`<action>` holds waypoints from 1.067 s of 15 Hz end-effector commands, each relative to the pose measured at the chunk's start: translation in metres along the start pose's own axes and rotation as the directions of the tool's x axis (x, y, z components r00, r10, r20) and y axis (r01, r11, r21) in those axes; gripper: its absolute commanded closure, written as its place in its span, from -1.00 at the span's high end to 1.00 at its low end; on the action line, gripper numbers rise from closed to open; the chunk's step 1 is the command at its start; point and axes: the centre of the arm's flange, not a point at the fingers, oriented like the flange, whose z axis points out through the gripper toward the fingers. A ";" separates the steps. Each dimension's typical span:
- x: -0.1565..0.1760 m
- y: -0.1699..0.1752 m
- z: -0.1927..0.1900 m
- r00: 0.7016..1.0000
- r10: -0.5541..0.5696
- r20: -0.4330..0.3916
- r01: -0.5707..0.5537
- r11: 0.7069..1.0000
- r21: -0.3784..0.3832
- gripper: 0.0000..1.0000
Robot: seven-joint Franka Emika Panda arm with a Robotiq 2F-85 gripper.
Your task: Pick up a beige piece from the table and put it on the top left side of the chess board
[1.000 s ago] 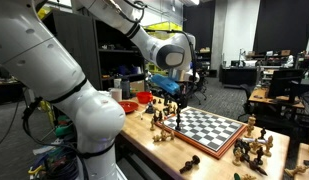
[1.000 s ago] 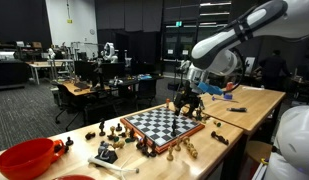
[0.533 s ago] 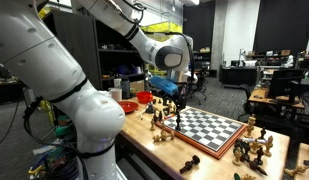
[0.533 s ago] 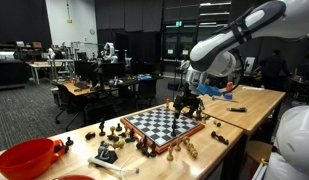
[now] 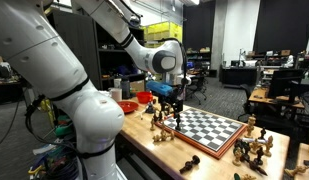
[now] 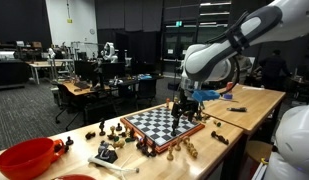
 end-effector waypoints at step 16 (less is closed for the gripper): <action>0.000 -0.024 0.073 0.996 0.022 0.089 -0.008 0.989 -0.150 0.23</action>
